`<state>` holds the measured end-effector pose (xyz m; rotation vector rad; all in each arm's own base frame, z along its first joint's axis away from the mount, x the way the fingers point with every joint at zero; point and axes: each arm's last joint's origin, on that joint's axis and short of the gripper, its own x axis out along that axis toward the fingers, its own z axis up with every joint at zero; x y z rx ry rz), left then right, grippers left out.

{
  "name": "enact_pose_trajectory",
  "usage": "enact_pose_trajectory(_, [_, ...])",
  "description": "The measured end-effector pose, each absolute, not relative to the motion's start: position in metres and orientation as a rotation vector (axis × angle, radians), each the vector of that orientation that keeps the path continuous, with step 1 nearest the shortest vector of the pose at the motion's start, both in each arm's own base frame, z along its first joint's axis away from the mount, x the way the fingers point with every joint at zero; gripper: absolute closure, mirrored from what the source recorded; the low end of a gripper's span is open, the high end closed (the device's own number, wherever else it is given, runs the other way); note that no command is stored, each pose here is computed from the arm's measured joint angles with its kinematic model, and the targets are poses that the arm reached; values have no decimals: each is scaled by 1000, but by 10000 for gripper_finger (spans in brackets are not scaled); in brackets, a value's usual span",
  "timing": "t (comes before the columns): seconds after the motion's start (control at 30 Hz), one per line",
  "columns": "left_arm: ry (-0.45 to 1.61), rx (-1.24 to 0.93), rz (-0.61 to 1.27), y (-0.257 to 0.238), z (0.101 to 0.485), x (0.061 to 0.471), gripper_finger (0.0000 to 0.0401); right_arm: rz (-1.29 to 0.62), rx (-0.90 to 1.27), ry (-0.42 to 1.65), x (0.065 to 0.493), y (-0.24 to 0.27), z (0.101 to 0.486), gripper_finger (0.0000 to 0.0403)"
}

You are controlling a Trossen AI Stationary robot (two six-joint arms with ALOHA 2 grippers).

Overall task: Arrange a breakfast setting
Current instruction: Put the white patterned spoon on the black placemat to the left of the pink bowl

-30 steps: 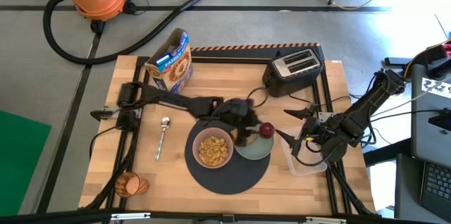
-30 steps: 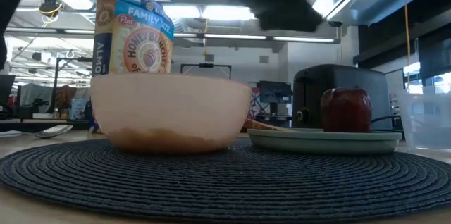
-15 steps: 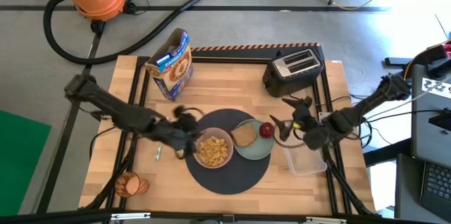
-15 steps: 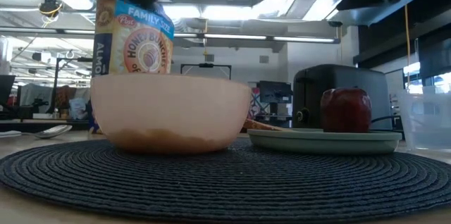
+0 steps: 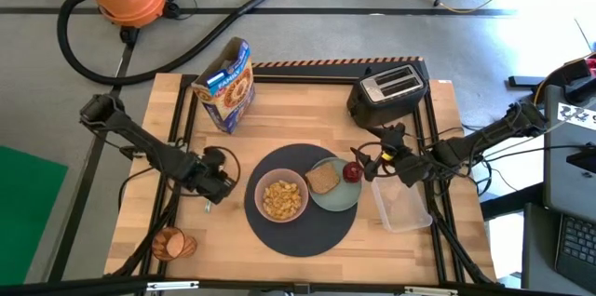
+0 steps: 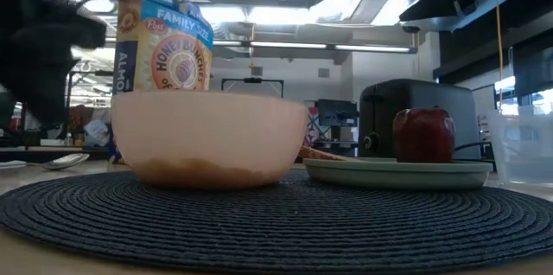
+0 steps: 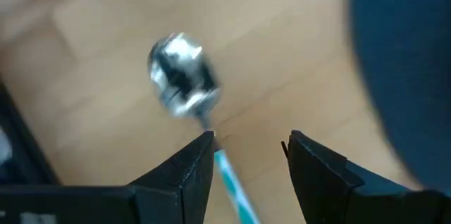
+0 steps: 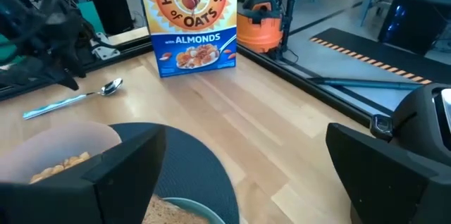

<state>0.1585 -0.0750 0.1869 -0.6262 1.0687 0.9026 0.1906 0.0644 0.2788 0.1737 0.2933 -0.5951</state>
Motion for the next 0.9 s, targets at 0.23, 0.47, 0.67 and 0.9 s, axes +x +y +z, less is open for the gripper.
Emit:
enact_pose_trajectory(0.23, [1197,-776,1040,-69,157,139,214,-594,173,294,190,65,279,24])
enact_pose_trajectory(0.47, [1176,-841,977,-69,139,139,205,-594,172,294,190,65,279,24])
enact_pose_trajectory(0.67, [1167,-868,929,-67,134,142,222,-594,173,293,190,65,279,24])
enact_pose_trajectory(0.9, [1198,-899,952,-63,133,142,296,-594,174,293,191,65,279,24])
